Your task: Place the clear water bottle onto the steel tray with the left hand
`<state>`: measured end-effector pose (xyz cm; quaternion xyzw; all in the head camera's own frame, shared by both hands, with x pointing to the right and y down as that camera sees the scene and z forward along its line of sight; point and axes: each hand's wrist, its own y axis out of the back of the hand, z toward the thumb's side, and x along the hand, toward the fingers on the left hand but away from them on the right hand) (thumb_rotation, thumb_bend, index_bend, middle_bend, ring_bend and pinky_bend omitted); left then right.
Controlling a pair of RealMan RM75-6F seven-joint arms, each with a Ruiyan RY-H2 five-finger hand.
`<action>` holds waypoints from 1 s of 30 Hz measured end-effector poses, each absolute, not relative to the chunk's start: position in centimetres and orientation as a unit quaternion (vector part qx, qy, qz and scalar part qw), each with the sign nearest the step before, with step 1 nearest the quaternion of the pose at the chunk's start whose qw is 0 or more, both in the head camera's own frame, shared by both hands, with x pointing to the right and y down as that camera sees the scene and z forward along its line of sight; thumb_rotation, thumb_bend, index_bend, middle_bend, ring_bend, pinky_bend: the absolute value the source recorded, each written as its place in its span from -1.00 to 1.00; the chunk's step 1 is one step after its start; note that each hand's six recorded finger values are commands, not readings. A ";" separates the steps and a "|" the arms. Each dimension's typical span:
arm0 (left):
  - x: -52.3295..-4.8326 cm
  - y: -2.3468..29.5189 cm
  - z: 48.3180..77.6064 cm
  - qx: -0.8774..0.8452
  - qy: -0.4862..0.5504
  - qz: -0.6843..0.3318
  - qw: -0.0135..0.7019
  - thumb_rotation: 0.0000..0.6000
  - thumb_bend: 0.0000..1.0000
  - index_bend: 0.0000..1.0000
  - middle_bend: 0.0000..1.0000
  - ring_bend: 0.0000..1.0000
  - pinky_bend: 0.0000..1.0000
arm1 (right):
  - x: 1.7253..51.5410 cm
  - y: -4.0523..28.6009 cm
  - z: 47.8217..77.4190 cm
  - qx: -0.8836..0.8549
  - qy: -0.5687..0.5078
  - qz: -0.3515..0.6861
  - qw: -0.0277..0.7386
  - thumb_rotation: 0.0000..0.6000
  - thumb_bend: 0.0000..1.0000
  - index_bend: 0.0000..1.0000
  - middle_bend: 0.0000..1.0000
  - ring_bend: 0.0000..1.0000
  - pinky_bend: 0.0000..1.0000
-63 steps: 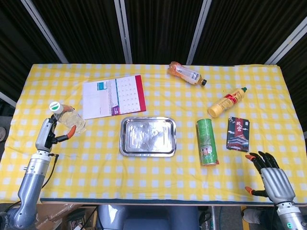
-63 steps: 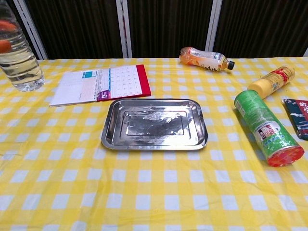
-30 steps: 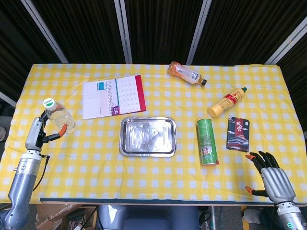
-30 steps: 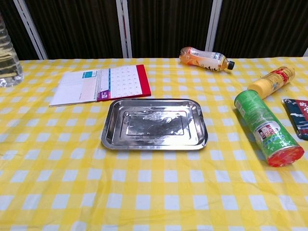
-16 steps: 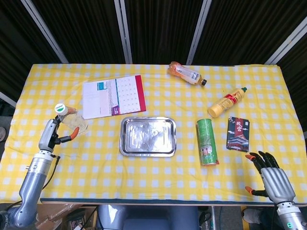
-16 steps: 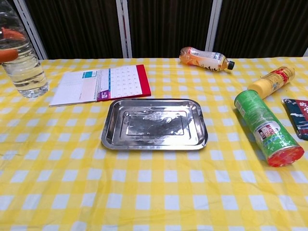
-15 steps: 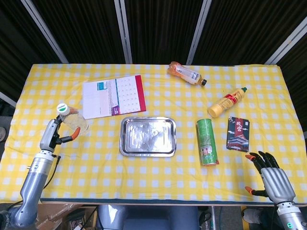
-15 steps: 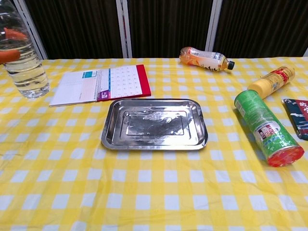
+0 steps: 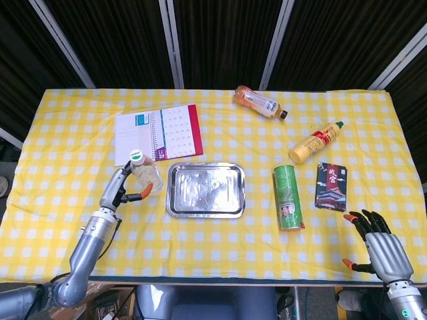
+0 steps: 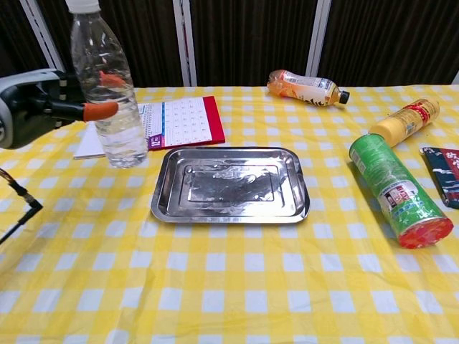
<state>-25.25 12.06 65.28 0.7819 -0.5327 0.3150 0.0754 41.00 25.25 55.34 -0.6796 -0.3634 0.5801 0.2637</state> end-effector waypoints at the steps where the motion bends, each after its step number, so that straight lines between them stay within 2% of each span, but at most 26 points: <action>1: -24.3 12.1 65.7 0.785 -0.528 0.314 0.080 1.00 0.36 0.13 -0.57 -1.00 -1.00 | 41.1 25.2 55.3 -0.679 -0.364 0.580 0.263 1.00 -0.68 -0.62 -0.70 -0.92 -0.96; 7: -20.5 12.4 67.8 0.799 -0.507 0.307 0.103 1.00 0.35 0.13 -0.57 -1.00 -1.00 | 41.5 25.1 55.3 -0.678 -0.367 0.581 0.260 1.00 -0.68 -0.62 -0.70 -0.92 -0.96; 19: -14.6 13.2 69.7 0.824 -0.475 0.288 0.110 1.00 0.36 0.13 -0.57 -1.00 -1.00 | 41.9 25.0 55.6 -0.677 -0.368 0.584 0.254 1.00 -0.68 -0.62 -0.70 -0.92 -0.96; 30: -12.9 13.1 70.5 0.826 -0.472 0.298 0.074 1.00 0.36 0.13 -0.57 -1.00 -1.00 | 42.1 25.1 55.7 -0.679 -0.368 0.585 0.247 1.00 -0.68 -0.62 -0.70 -0.92 -0.96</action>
